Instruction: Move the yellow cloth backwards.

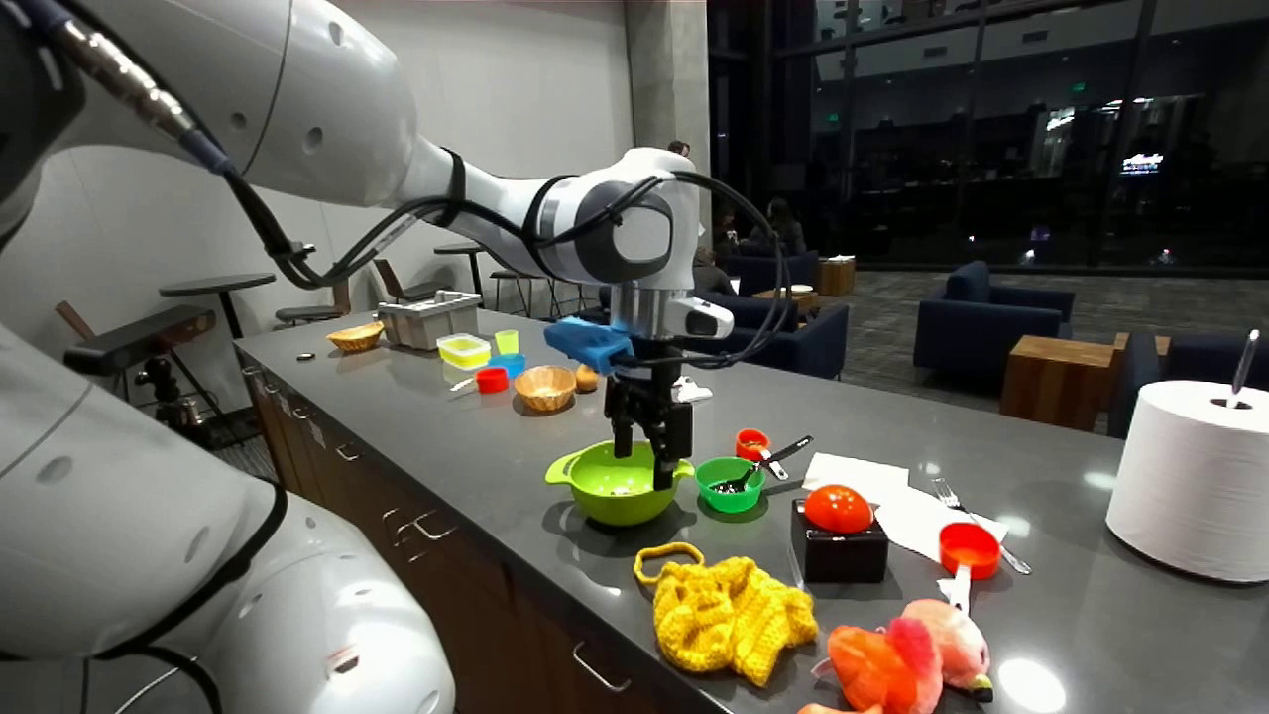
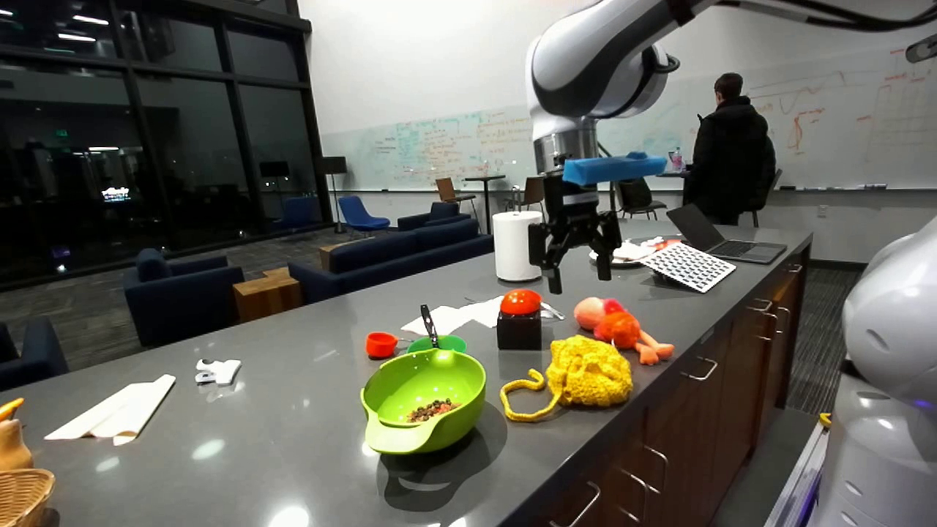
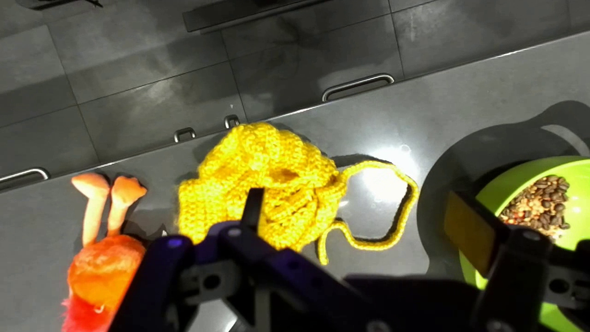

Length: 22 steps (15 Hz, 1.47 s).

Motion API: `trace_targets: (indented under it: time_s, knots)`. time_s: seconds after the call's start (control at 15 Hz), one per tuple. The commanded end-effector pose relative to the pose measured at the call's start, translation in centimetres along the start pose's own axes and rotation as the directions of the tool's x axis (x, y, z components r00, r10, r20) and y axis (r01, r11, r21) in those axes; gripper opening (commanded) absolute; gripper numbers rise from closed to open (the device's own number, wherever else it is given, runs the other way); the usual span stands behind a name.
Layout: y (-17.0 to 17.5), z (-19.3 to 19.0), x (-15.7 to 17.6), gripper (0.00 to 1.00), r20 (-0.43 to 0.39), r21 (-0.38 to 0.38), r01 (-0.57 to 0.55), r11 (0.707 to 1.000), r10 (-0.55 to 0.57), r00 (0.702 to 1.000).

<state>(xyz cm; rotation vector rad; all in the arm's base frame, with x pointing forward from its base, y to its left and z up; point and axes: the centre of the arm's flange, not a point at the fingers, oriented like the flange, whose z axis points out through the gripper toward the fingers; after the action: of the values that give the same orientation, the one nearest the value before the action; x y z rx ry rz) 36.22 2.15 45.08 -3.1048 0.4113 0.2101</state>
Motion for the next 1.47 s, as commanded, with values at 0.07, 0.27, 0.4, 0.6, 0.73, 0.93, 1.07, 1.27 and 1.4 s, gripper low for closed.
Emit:
trace_targets:
  time_s: [0.07,0.27,0.4,0.6,0.73,0.93,1.07,1.27,1.4]
  knots:
    - [0.4,1.0,0.3,1.0,0.021,-0.003,-0.029,1.0,0.03,0.999]
    - [0.6,1.7,0.5,1.0,0.039,-0.008,-0.045,0.999,0.046,0.998]
    - [0.6,1.7,0.6,1.0,0.041,-0.008,-0.047,0.999,0.047,0.998]
    - [0.6,1.7,0.6,1.0,0.041,-0.008,-0.047,0.999,0.047,0.998]
    - [1.0,2.2,1.0,1.0,0.026,0.007,-0.065,0.998,0.065,0.998]
    - [2.6,3.2,1.9,1.0,0.024,0.036,-0.098,0.995,0.097,0.995]
    - [4.0,4.1,2.4,1.0,0.027,0.059,-0.128,0.99,0.126,0.992]
    - [6.4,5.6,3.3,1.0,0.038,0.118,-0.174,0.978,0.17,0.985]
    - [8.0,6.3,3.7,1.0,0.042,0.169,-0.197,0.966,0.192,0.98]
